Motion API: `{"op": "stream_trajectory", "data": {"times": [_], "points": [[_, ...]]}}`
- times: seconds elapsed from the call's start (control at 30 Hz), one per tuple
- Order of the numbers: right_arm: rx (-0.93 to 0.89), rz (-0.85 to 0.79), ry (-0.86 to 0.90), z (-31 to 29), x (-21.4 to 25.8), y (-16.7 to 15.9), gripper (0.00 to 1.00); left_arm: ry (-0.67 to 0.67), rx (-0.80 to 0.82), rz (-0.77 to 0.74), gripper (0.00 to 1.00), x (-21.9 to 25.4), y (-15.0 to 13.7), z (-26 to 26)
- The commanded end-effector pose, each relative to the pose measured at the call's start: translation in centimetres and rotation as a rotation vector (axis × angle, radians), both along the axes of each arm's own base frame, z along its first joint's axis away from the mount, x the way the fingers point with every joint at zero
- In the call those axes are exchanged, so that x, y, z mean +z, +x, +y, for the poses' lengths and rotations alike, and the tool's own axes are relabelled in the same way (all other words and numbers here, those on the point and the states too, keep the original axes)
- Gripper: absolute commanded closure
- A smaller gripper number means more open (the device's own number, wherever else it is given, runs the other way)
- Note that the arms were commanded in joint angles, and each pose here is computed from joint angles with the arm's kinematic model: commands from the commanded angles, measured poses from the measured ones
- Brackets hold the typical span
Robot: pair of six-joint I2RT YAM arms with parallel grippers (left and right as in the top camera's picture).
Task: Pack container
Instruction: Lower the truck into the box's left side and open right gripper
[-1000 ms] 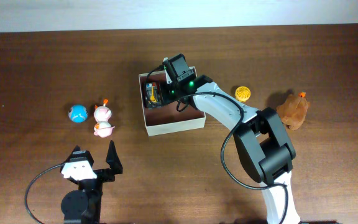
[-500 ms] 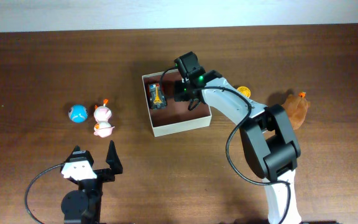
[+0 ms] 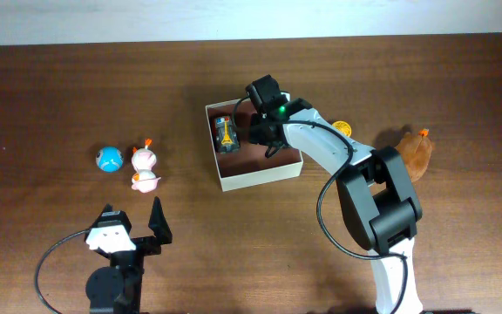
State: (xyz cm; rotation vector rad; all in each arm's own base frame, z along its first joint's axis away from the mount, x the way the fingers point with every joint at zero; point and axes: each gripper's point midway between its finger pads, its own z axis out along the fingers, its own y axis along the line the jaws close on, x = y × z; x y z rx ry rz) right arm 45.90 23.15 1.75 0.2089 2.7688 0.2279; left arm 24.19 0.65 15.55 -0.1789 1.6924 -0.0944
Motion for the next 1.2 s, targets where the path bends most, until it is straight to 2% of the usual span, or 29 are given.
{"op": "stream_trajectory", "data": {"times": [0.0,0.3,0.57,0.77,1.0,1.17], "points": [[0.040,0.026,0.012,0.7,0.1,-0.7,0.45,0.015,-0.007,-0.004,0.00,0.0,0.0,0.0],[0.238,0.079,0.026,3.2,4.1,-4.0,0.40,0.015,-0.007,-0.004,0.00,0.0,0.0,0.0],[0.413,0.168,0.090,5.7,4.8,-7.9,0.41,0.015,-0.007,-0.004,0.00,0.0,0.0,0.0],[0.520,0.184,0.089,6.8,5.0,-9.5,0.40,0.015,-0.007,-0.004,0.00,0.0,0.0,0.0],[0.515,0.200,0.098,7.6,5.1,-10.3,0.41,0.015,-0.007,-0.004,0.00,0.0,0.0,0.0],[0.472,0.172,0.168,9.0,7.0,-9.4,0.40,0.015,-0.007,-0.004,0.00,0.0,0.0,0.0]]}}
